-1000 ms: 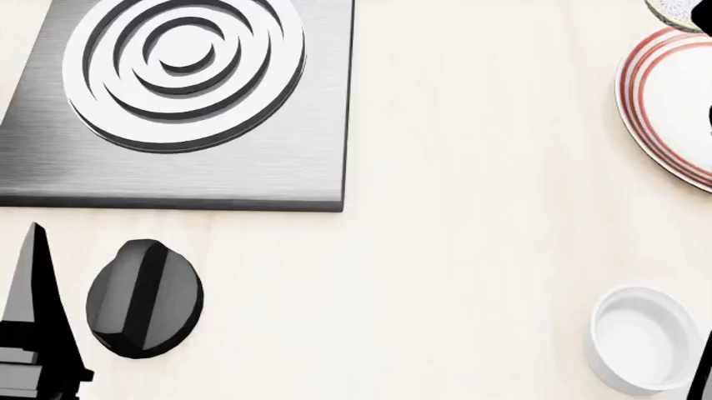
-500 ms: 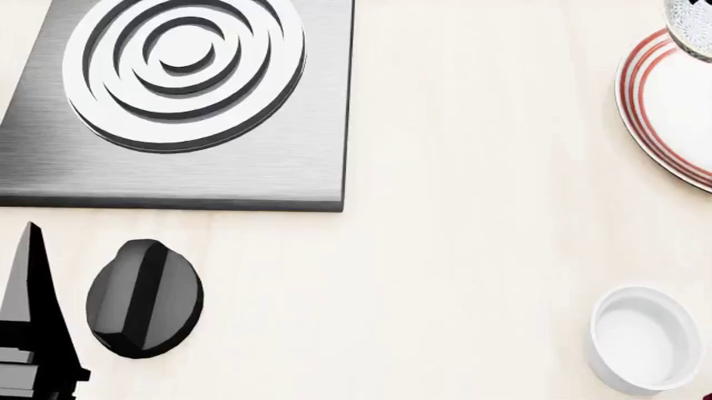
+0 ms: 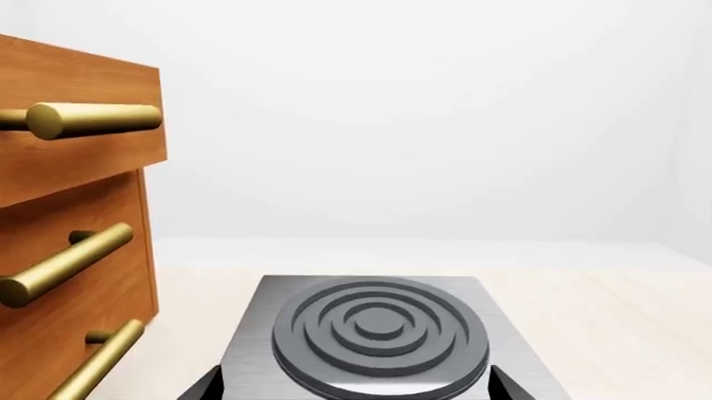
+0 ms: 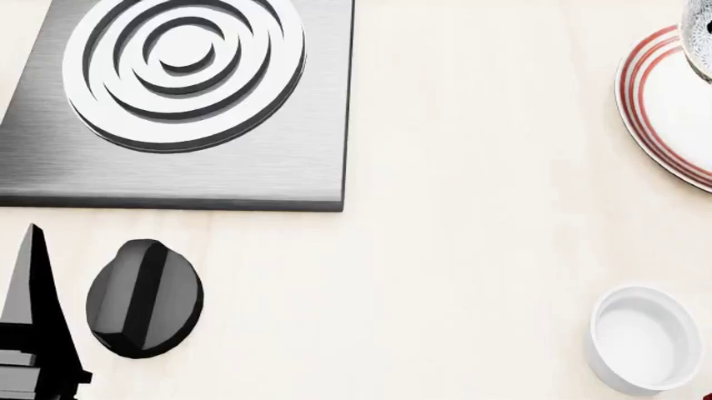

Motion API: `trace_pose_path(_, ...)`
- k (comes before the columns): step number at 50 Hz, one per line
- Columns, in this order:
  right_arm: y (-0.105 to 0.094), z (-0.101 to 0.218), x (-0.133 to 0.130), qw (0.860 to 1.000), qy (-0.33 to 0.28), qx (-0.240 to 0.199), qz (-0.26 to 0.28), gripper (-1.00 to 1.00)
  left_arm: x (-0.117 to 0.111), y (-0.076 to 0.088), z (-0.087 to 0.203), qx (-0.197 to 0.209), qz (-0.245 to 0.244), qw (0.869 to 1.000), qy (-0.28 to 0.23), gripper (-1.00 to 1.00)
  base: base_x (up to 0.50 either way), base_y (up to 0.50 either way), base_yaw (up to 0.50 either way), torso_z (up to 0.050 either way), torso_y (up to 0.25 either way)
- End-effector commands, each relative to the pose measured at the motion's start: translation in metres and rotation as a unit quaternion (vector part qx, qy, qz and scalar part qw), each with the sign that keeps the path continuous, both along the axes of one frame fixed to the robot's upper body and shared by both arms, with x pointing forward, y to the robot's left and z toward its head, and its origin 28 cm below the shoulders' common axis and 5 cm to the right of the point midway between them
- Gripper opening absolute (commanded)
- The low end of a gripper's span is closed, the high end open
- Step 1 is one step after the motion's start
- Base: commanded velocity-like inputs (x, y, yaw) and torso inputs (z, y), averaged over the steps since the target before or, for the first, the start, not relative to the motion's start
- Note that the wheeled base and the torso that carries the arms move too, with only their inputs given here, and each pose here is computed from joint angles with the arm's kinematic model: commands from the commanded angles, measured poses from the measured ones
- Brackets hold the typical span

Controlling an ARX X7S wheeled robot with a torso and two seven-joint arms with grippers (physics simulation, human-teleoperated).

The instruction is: Pick the akita bowl next to the ramekin and place it on the plate.

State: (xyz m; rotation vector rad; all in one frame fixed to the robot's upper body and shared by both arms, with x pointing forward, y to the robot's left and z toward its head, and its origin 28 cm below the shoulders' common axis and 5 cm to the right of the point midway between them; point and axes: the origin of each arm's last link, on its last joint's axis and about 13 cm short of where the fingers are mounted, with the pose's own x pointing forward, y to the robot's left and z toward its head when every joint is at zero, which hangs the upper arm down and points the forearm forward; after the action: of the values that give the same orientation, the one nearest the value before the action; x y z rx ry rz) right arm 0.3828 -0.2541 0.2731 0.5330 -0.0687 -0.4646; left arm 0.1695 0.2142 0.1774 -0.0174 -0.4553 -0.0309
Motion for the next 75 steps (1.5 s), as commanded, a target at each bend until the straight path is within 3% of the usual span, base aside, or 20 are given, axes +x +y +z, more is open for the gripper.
trace_pose_path(1, -0.001, -0.001, -0.003, 1.0, -0.011, -0.002, 0.005, -1.0, -0.001, -0.001, 0.003, -0.004, -0.007, 1.0, -0.01, 1.0, 0.0, 0.0, 0.0, 0.0, 0.0)
trace_pose_path(35, -0.003, -0.01, 0.016, 0.999, -0.013, 0.042, 0.01, -1.0, 0.0, 0.0, 0.004, -0.002, -0.006, 1.0, -0.01, 1.0, 0.0, 0.0, 0.0, 0.0, 0.0)
trace_pose_path(40, -0.005, -0.015, 0.02, 0.998, -0.019, 0.064, 0.002, -1.0, 0.0, 0.0, 0.004, -0.004, -0.007, 1.0, -0.01, 1.0, 0.0, 0.0, 0.0, 0.002, 0.0)
trace_pose_path(41, -0.005, -0.016, 0.02, 0.996, -0.032, 0.088, 0.01, -1.0, 0.0, 0.0, 0.004, -0.005, -0.007, 1.0, -0.009, 1.0, 0.0, 0.0, 0.0, 0.0, 0.0)
trace_pose_path(42, -0.006, -0.018, 0.021, 0.997, -0.02, 0.071, 0.004, -1.0, 0.001, 0.0, 0.003, -0.004, -0.006, 1.0, -0.008, 1.0, 0.0, 0.0, 0.0, 0.0, 0.0)
trace_pose_path(53, -0.01, -0.008, 0.022, 0.998, -0.022, 0.057, 0.002, -1.0, 0.001, 0.0, 0.002, -0.002, -0.006, 1.0, -0.007, 1.0, 0.0, 0.0, 0.0, 0.0, 0.001)
trace_pose_path(75, -0.006, -0.01, 0.025, 0.999, -0.014, 0.05, 0.003, -1.0, 0.001, 0.001, 0.002, -0.002, -0.005, 1.0, -0.007, 1.0, 0.0, 0.0, 0.0, 0.0, 0.0)
